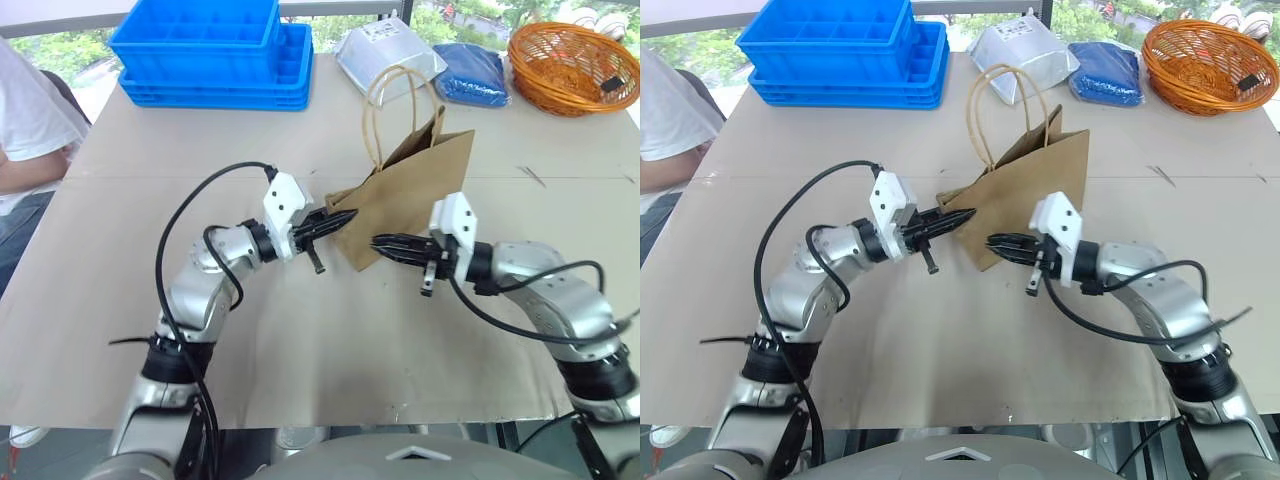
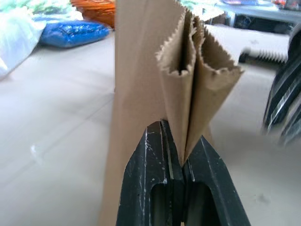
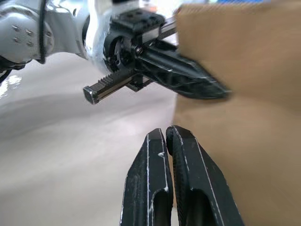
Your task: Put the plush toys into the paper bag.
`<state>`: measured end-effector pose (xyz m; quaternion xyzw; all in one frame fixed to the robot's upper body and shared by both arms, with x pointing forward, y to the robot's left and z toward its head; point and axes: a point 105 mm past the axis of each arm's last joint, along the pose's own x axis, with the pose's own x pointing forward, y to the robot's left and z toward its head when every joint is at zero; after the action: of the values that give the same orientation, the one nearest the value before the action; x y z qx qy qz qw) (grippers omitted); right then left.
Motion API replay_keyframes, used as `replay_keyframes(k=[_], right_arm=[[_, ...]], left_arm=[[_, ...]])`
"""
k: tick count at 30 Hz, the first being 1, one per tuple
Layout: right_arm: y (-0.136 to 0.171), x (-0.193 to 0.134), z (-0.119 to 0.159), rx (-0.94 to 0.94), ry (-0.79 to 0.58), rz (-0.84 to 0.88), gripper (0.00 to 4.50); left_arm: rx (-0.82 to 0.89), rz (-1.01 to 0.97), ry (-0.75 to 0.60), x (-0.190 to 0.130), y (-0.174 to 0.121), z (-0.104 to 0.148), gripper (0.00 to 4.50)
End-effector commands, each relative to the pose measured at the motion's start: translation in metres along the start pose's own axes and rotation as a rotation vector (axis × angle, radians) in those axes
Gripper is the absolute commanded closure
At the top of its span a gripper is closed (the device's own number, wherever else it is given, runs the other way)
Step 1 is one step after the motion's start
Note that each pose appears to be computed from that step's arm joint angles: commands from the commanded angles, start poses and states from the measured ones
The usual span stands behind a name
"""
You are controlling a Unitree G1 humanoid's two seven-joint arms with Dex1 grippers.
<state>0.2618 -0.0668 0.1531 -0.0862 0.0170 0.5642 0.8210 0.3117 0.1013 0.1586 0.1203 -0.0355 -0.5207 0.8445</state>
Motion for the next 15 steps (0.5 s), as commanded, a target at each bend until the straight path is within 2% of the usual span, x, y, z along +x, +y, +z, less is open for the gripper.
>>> replay_keyframes(k=[1, 2, 4, 5, 10, 14, 15], right_arm=[[-0.007, -0.034, 0.006, -0.016, 0.011, -0.114, 3.99], [-0.007, -0.042, 0.004, -0.012, 0.027, -0.137, 3.75], [-0.010, -0.052, 0.001, -0.009, 0.041, -0.188, 2.77], [-0.010, -0.057, -0.001, 0.003, 0.047, -0.213, 2.45], [0.010, -0.065, -0.003, 0.054, 0.062, -0.183, 0.02], [0.019, -0.069, -0.002, 0.049, 0.060, -0.170, 0.02], [0.021, -0.072, -0.001, 0.040, 0.063, -0.172, 0.00]], left_arm=[[0.082, -0.168, -0.025, -0.026, 0.010, 0.014, 4.50], [0.088, -0.211, -0.024, -0.031, 0.012, 0.015, 4.50], [0.085, -0.259, -0.026, -0.038, 0.015, 0.015, 4.50], [0.094, -0.290, -0.012, -0.041, 0.016, 0.014, 4.50], [0.111, -0.431, 0.067, -0.055, 0.017, 0.008, 4.50], [0.082, -0.416, 0.100, -0.059, 0.030, 0.006, 4.50], [0.053, -0.395, 0.091, -0.062, 0.035, 0.009, 4.15]])
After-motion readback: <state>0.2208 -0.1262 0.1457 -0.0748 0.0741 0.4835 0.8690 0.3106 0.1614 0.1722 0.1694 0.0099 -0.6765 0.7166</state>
